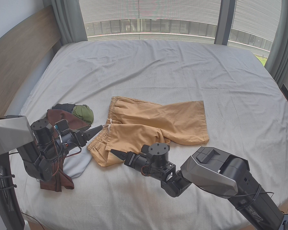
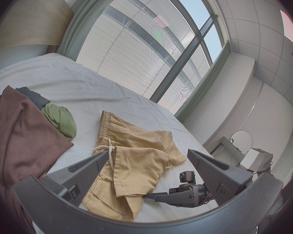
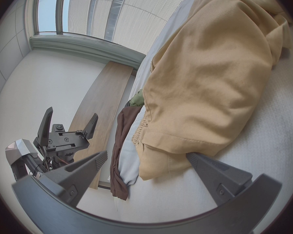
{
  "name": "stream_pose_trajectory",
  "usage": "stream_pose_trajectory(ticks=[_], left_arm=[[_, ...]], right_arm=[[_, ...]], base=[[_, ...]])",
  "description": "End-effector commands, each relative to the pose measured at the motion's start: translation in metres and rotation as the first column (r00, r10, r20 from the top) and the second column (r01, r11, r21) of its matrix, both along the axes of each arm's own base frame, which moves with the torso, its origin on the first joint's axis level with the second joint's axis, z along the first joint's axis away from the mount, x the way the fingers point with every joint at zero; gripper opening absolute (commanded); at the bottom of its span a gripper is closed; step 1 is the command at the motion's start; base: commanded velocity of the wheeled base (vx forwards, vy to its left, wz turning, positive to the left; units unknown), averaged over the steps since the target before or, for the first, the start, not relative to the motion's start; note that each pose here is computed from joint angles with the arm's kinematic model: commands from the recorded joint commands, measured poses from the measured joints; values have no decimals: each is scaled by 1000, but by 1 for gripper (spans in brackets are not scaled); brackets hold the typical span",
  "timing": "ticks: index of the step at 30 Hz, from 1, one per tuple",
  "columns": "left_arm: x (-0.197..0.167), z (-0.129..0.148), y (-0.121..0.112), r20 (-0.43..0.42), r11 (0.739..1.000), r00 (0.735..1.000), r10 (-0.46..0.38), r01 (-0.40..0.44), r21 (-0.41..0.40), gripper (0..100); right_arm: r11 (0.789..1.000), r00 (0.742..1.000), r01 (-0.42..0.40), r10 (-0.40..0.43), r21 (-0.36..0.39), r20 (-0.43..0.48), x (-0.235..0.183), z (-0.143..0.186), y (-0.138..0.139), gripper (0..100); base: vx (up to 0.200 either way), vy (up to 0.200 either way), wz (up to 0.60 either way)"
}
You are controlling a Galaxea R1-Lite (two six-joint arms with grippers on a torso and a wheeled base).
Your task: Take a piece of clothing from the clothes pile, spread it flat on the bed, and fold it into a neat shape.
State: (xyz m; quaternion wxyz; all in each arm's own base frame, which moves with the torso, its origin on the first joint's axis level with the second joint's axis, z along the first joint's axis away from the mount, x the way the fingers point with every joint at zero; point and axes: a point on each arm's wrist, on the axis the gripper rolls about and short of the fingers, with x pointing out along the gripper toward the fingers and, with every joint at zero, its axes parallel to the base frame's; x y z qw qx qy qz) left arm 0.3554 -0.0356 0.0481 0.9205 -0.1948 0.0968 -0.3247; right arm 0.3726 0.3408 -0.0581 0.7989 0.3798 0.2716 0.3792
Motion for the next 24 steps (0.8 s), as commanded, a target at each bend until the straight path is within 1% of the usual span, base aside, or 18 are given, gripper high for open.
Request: stream_pose_trajectory(ticks=[1, 4, 10, 12, 13, 24], left_arm=[[0, 1, 0, 4, 1000, 1000, 0, 0, -1, 100], [0, 1, 0, 3, 1000, 1000, 0, 0, -2, 100], [0, 1, 0, 4, 1000, 1000, 0, 0, -1, 100], [0, 2, 0, 4, 1000, 1000, 0, 0, -2, 100], [0, 2, 0, 4, 1000, 1000, 0, 0, -2, 100], [0, 2, 0, 6, 1000, 1000, -1, 1, -2, 100]], right_arm=[[1000, 1000, 14, -14, 4, 5, 6, -4, -3, 100], [999, 999, 31, -31, 11, 10, 14, -2, -9, 100], [999, 999, 50, -50, -3, -9, 18, -9, -13, 100], [997, 997, 71, -71, -6, -6, 19, -11, -12, 100], [997, 997, 74, -74, -4, -4, 20, -10, -12, 0], [997, 997, 77, -77, -14, -13, 21, -10, -11, 0]], base=[[0, 0, 0], [0, 0, 0], [0, 0, 0], [0, 0, 0], [0, 0, 0], [0, 0, 0]])
